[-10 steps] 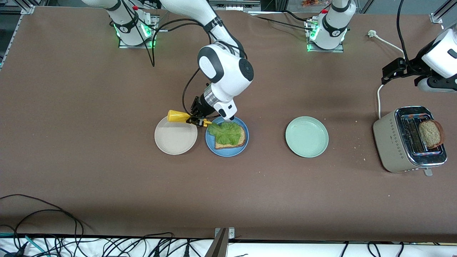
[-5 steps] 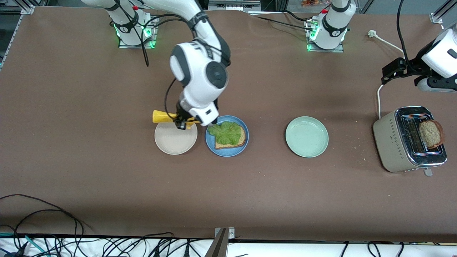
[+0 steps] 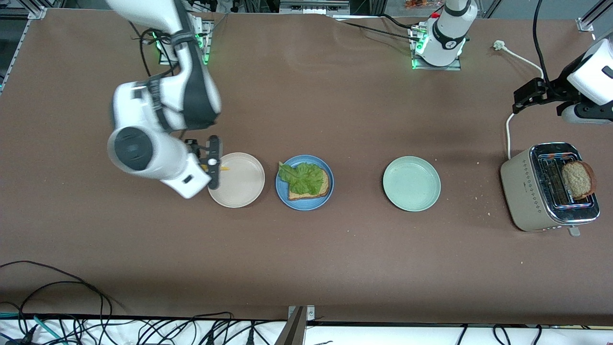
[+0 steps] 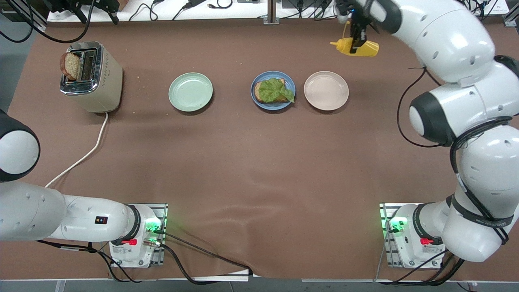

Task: Make sandwich in blue plate with both arms
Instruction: 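Carry the yellow bottle back and set it down with the right gripper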

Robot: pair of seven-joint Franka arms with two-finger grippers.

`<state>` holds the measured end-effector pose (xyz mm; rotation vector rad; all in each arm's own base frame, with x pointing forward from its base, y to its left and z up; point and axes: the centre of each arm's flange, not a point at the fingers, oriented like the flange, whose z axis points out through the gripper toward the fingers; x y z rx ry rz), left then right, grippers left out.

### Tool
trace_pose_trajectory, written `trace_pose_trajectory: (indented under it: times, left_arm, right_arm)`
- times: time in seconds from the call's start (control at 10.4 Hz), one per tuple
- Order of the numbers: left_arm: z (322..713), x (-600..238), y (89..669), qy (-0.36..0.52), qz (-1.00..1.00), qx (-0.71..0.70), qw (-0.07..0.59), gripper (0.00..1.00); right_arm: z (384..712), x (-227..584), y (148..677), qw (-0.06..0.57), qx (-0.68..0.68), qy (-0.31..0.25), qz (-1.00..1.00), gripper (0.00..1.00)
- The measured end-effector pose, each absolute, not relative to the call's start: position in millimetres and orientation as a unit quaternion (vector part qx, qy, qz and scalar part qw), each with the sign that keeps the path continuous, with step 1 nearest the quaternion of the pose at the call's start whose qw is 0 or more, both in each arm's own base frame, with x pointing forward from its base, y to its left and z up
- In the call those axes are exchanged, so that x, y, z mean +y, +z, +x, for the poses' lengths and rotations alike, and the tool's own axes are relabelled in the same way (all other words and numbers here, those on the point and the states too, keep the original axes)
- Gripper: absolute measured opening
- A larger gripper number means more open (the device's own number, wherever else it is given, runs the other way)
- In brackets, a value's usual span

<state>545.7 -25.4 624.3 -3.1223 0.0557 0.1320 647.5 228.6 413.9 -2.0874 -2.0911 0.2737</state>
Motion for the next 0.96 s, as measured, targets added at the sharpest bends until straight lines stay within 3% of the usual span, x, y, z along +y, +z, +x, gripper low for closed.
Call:
trace_pose_trajectory:
  times: [0.29,0.58,0.96]
  left_arm:
    - [548,-20,620,0.046,-0.999,0.013,0.008,1.00]
    - [558,-4,600,0.065,-0.998,-0.002,0.009,1.00]
    - [598,38,532,0.091,-0.990,-0.014,0.103,1.00]
  right_arm:
    - [671,128,411,0.204,-0.705,0.015,-0.679,0.08]
    - [672,77,393,0.295,-0.717,-0.050,-0.629,0.08]
    - [668,-5,317,0.415,-0.706,-0.160,-0.552,0.08]
